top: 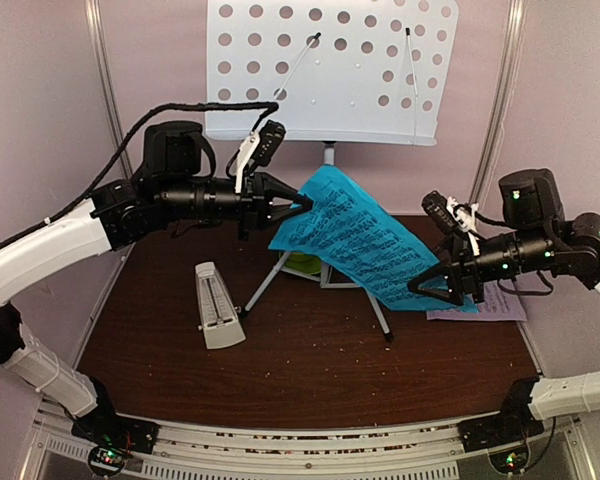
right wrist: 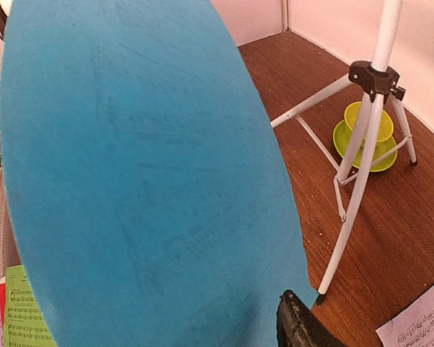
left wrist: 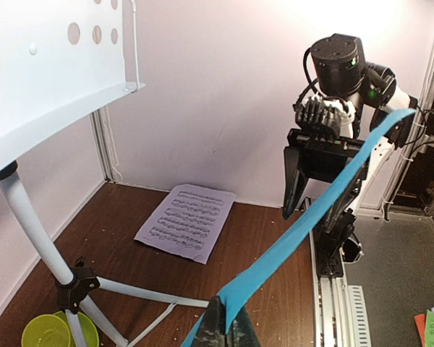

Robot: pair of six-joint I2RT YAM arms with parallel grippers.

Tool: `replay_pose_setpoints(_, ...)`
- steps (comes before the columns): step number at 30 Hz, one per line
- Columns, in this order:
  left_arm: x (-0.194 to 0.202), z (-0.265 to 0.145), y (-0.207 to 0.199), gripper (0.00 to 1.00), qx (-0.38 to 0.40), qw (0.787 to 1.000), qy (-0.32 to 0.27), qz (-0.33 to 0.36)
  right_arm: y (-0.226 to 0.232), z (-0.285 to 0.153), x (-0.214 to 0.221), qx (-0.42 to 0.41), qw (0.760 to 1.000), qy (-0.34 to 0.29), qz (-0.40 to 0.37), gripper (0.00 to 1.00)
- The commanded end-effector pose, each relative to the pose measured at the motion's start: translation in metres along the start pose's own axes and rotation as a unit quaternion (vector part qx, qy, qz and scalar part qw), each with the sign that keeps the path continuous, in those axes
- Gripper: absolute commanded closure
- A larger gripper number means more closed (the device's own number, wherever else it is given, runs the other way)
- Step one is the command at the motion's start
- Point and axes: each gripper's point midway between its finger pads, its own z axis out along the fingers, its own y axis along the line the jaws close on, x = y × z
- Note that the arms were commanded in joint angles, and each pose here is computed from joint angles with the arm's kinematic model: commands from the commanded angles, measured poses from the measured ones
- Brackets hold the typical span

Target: Set up the instrument practice props

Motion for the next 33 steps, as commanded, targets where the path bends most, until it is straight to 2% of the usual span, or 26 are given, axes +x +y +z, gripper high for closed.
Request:
replay_pose_setpoints(1,-0.017,-0.010,-0.007,1.00,0.026,0.999,-0.041,-0.009,-0.017,-0.014,-0.003,0.057,0.998,-0.025,-0.001,0.53)
replay_pose_setpoints(8,-0.016,-0.013,-0.007,1.00,0.031,0.998,-0.047,-0.019,-0.029,-0.026,-0.003,0.099,0.994,-0.042,0.005,0.75)
replay_pose_setpoints(17,-0.009,-0.027,0.000,1.00,0.014,0.998,-0.053,-0.028,-0.029,-0.033,0.008,0.109,0.993,-0.032,0.007,0.79)
replay_pose_setpoints(20,-0.007,-0.029,-0.001,1.00,0.015,0.998,-0.053,-0.031,-0.030,-0.034,0.007,0.112,0.993,-0.034,0.008,0.86)
replay_pose_setpoints(23,-0.003,-0.030,0.000,1.00,0.007,0.998,-0.051,-0.033,-0.028,-0.035,0.000,0.108,0.993,-0.043,0.010,1.00)
replay_pose_setpoints(24,-0.001,-0.030,0.002,1.00,0.001,0.998,-0.048,-0.033,-0.028,-0.035,-0.002,0.107,0.993,-0.046,0.010,1.00)
replay_pose_setpoints(25,0.003,-0.030,0.007,0.97,-0.015,0.998,-0.039,-0.035,-0.027,-0.035,-0.005,0.103,0.993,-0.049,0.010,1.00)
replay_pose_setpoints(27,0.015,-0.031,0.026,0.68,-0.070,0.997,0.000,-0.034,-0.025,-0.034,-0.008,0.097,0.994,-0.043,0.008,1.00)
replay_pose_setpoints(29,0.022,-0.036,0.038,0.49,-0.109,0.993,0.048,-0.019,-0.027,-0.029,-0.001,0.096,0.995,-0.011,0.008,1.00)
replay_pose_setpoints(33,0.020,-0.054,0.044,0.30,-0.150,0.984,0.090,0.027,-0.027,-0.017,0.022,0.079,0.995,0.065,0.014,1.00)
